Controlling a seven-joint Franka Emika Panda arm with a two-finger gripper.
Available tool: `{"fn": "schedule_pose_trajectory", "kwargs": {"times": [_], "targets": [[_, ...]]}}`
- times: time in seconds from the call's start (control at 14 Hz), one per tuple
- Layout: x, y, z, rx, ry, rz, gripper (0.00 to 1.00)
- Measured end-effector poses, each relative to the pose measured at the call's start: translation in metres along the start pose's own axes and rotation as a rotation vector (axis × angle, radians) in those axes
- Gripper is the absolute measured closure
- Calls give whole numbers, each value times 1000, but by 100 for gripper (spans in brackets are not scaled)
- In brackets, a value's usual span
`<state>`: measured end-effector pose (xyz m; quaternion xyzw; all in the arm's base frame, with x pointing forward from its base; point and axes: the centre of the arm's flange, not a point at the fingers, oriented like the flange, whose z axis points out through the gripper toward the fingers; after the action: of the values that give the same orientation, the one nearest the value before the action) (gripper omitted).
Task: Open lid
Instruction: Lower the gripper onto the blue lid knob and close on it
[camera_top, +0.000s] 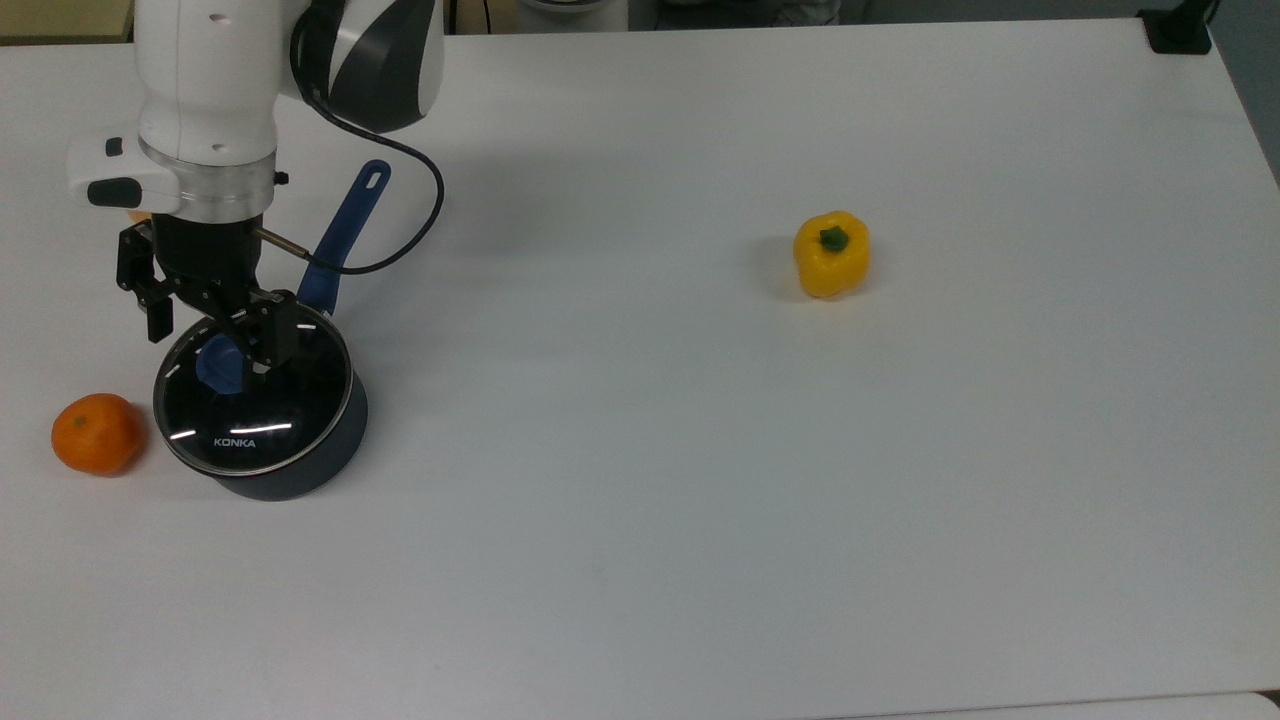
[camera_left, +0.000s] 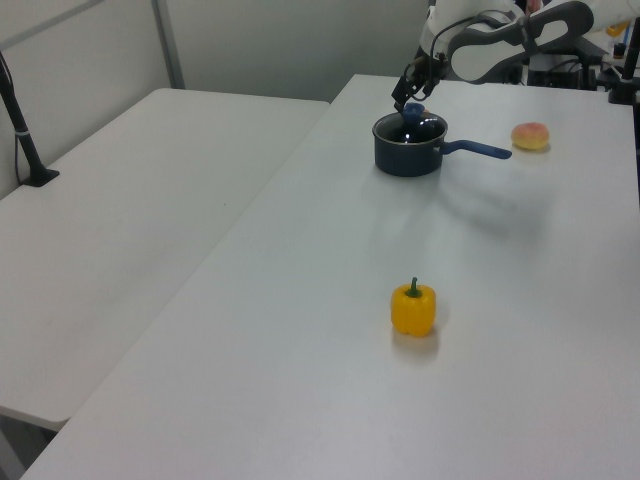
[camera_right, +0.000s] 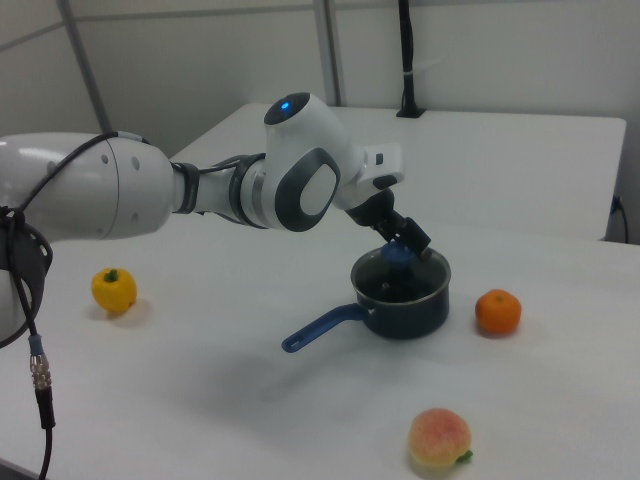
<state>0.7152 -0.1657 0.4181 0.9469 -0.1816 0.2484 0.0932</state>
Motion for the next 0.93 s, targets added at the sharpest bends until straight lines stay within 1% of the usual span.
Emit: {"fn": "schedule_pose_trajectory", "kwargs": {"times": [0.14, 0.36, 0.93], "targets": [[-1, 0, 1, 0, -2, 7, 0], [-2, 0, 2, -1, -5, 53, 0], [-9, -4, 7, 1, -21, 102, 0]]}}
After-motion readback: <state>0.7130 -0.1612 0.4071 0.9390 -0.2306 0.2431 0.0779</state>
